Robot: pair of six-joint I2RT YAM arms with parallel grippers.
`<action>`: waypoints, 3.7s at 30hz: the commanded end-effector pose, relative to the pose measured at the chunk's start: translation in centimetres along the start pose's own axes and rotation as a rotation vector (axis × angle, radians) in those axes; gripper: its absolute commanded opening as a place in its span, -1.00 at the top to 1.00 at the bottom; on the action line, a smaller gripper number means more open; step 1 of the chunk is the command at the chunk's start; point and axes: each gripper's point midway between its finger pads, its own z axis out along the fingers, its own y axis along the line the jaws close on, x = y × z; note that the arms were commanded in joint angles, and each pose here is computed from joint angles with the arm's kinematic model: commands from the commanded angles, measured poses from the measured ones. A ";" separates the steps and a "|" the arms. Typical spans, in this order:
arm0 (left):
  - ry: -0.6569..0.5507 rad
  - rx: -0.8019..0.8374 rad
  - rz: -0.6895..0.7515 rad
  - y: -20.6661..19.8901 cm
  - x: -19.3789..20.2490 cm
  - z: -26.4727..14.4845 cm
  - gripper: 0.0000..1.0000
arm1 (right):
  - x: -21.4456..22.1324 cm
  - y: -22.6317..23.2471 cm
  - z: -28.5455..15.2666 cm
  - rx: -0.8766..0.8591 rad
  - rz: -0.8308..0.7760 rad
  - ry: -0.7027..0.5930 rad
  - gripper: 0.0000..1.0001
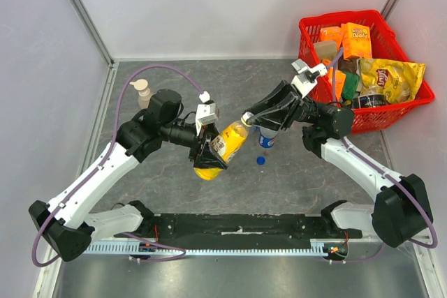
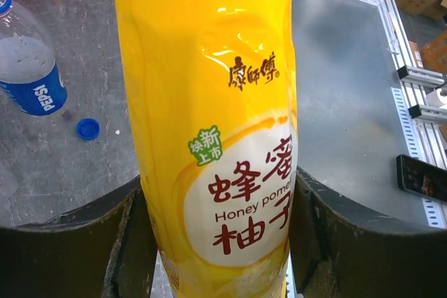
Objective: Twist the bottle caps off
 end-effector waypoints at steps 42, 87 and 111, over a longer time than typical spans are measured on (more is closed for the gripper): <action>0.176 -1.023 0.007 13.5 6.0 -9.3 0.96 | 2.6 -14.6 -1.4 0.627 0.285 0.047 -0.72; 0.237 -0.987 -0.026 14.3 7.9 -8.0 0.96 | 7.4 -17.1 2.1 0.567 0.441 0.053 0.07; 0.155 -0.769 0.045 10.8 5.3 -6.0 0.96 | 5.1 -12.2 3.5 0.337 0.268 0.067 1.00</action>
